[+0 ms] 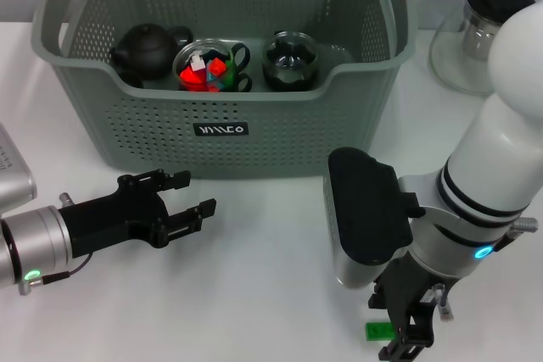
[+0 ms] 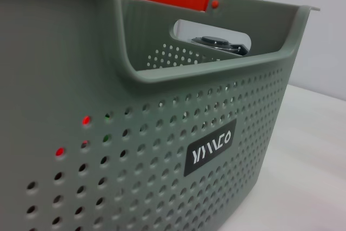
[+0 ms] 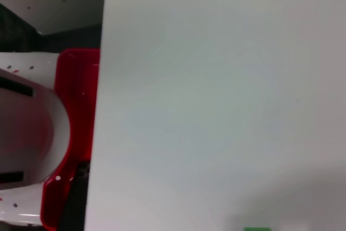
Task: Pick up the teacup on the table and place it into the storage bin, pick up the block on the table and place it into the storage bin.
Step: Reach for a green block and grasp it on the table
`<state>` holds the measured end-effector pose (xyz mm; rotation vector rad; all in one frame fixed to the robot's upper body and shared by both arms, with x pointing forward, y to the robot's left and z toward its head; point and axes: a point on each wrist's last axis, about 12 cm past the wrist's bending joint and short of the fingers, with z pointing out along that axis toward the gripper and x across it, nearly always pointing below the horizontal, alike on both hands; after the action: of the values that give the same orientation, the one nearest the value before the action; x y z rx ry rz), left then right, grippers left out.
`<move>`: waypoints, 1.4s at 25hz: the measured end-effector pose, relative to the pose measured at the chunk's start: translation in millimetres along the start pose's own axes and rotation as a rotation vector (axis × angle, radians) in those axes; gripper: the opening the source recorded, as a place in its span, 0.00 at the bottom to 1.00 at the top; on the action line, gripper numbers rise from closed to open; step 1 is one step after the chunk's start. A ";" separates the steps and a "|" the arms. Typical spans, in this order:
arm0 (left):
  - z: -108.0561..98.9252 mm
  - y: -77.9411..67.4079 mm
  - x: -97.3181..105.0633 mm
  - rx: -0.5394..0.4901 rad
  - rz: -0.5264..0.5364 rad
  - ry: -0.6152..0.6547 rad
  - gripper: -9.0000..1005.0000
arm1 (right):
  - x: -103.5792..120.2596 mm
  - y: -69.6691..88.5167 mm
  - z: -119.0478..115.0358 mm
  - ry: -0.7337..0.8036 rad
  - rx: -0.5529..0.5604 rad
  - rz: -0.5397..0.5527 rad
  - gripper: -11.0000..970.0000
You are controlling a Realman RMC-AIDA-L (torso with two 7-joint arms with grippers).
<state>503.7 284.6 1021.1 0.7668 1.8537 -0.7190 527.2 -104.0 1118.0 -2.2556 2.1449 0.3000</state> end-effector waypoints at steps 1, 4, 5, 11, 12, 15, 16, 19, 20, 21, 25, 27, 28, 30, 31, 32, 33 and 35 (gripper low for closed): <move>0.0 0.0 0.0 0.000 0.000 0.000 0.63 | -0.3 0.1 0.8 0.001 0.003 -0.001 0.71; 0.0 -0.1 0.1 0.000 0.000 0.000 0.63 | -1.9 1.1 3.7 0.009 0.011 -0.004 0.71; -0.1 -0.2 0.3 0.000 -0.001 0.000 0.63 | -2.0 1.4 5.0 0.017 0.015 -0.003 0.71; -0.3 -0.2 0.5 -0.001 -0.001 0.000 0.63 | -2.8 1.3 10.2 0.056 0.050 -0.002 0.71; -0.3 -0.2 0.5 -0.001 -0.001 0.000 0.63 | -3.1 1.0 10.3 0.054 0.054 0.000 0.71; -0.3 -0.3 0.5 -0.001 -0.001 0.000 0.63 | -2.8 -0.9 10.1 0.055 0.069 0.012 0.71; -0.3 -0.2 0.5 -0.001 -0.001 0.000 0.63 | -2.6 -1.5 10.0 0.056 0.075 0.015 0.71; -0.3 -0.3 0.5 -0.001 -0.001 0.000 0.63 | -3.7 -3.1 9.2 0.051 0.091 0.015 0.71; -0.3 -0.3 0.5 -0.001 -0.001 0.000 0.63 | -4.5 -3.5 8.8 0.047 0.097 0.014 0.71; -0.3 -0.2 0.5 -0.001 -0.001 0.000 0.63 | -5.1 -4.0 8.3 0.042 0.101 0.014 0.71; -0.3 -0.3 0.5 0.000 -0.001 0.001 0.63 | -5.4 -7.7 6.2 0.024 0.124 0.028 0.71; -0.3 -0.3 0.6 0.000 -0.001 0.001 0.63 | -5.2 -8.7 5.9 0.021 0.129 0.034 0.71; -0.3 -0.3 0.6 0.000 -0.001 0.001 0.63 | -5.0 -8.4 6.4 0.023 0.127 0.034 0.71; -0.3 -0.3 0.6 0.000 -0.001 0.001 0.63 | -5.3 -6.7 7.8 0.031 0.117 0.027 0.70; -0.3 -0.3 0.6 0.000 -0.001 0.001 0.63 | -5.6 -5.7 8.4 0.033 0.112 0.022 0.69; -0.3 -0.3 0.6 0.000 -0.001 0.001 0.63 | -5.7 -4.8 8.8 0.035 0.107 0.019 0.69; -0.4 -0.2 0.6 0.000 -0.001 0.001 0.63 | -5.7 -4.1 9.1 0.036 0.102 0.018 0.68; -0.6 0.0 0.6 -0.001 -0.001 0.002 0.63 | -5.6 -3.4 9.4 0.036 0.097 0.019 0.67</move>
<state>503.2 285.2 1020.8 0.7668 1.8557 -0.7184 529.2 -97.0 1109.2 -2.2062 2.1488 0.1524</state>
